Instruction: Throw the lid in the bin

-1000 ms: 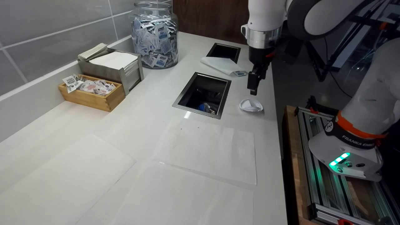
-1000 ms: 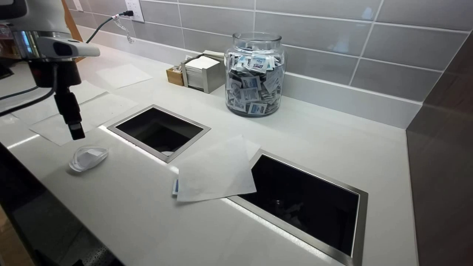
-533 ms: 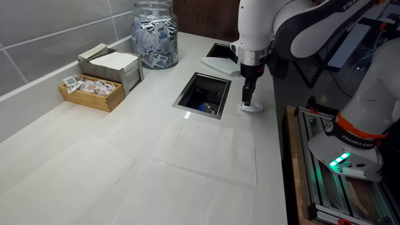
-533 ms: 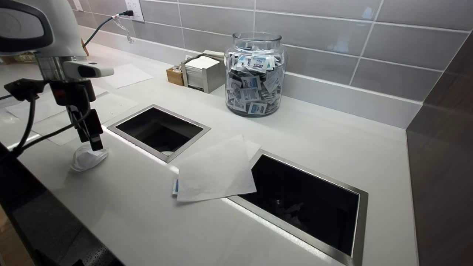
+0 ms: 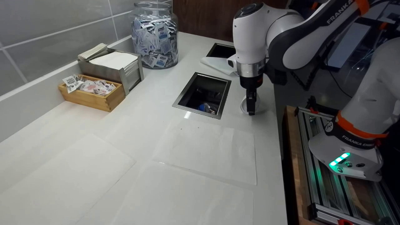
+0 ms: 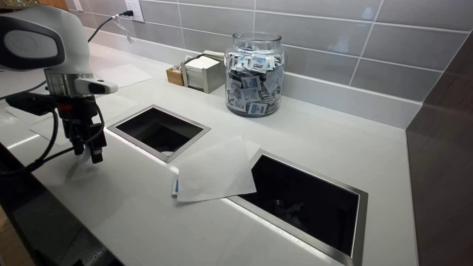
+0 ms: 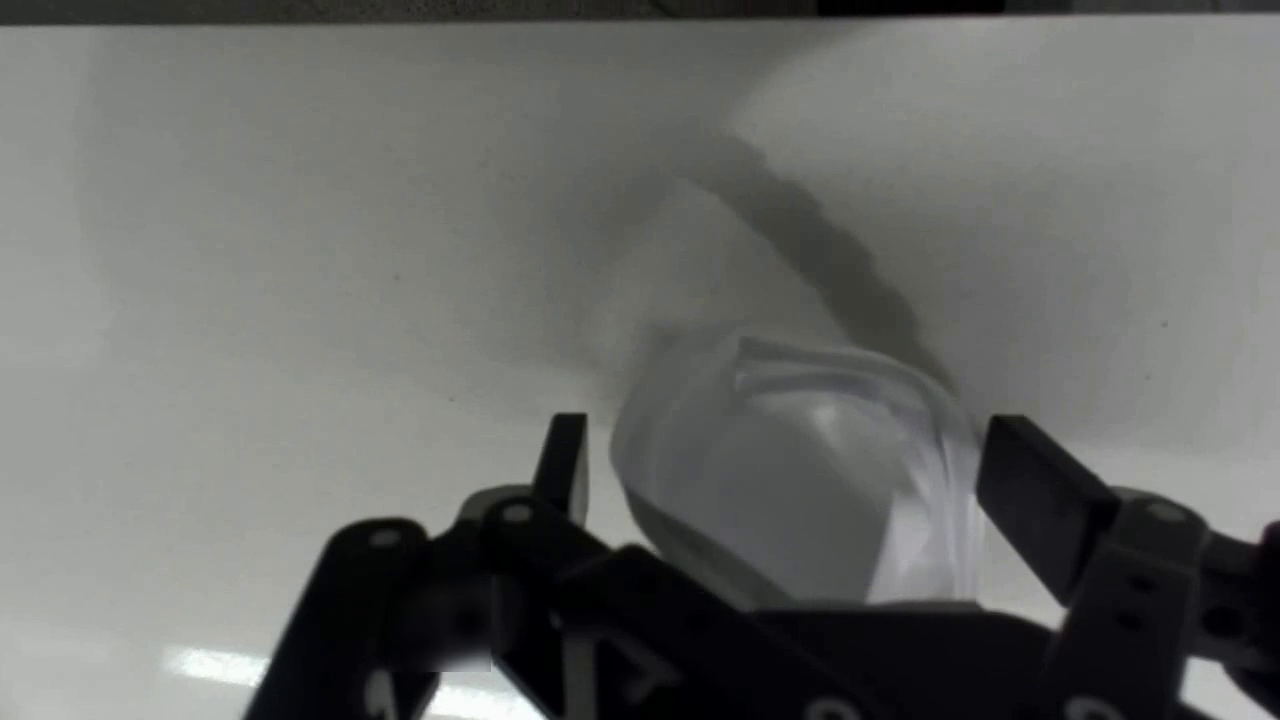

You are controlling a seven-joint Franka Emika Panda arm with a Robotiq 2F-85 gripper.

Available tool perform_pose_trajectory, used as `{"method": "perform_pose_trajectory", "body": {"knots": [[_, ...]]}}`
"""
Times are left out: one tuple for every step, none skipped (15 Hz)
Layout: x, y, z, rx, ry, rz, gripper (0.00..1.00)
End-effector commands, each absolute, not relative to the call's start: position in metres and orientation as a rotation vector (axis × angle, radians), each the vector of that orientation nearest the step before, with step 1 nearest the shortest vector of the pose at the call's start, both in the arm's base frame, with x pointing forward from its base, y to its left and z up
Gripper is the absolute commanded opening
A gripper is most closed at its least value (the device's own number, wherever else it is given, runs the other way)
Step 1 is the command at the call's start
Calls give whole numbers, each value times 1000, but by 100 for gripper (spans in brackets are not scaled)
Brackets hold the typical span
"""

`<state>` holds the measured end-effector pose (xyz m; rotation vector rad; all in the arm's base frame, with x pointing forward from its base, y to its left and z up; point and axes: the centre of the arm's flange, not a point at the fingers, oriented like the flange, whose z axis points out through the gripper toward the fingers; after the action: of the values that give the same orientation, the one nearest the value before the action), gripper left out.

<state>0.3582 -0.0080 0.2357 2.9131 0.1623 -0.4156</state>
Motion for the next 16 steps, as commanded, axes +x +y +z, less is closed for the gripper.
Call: {"method": "perform_pose_trajectory", "body": {"knots": [[362, -7, 226, 2932, 238, -434, 100], [363, -6, 226, 2934, 251, -431, 75], [364, -6, 227, 2935, 263, -431, 74], [364, -5, 227, 2935, 274, -428, 66], [365, -4, 229, 2934, 285, -424, 58], [366, -3, 230, 2931, 294, -421, 52], [366, -1, 231, 2928, 307, -416, 44], [367, 1, 232, 2926, 316, -413, 38], [368, 2, 233, 2925, 320, -409, 32], [368, 3, 233, 2924, 329, -408, 22], [368, 5, 233, 2922, 336, -407, 14], [368, 7, 233, 2921, 342, -406, 6], [368, 8, 233, 2921, 347, -406, 1], [368, 9, 234, 2922, 346, -404, 0], [368, 9, 234, 2922, 344, -406, 0], [368, 8, 235, 2922, 337, -410, 0]]}}
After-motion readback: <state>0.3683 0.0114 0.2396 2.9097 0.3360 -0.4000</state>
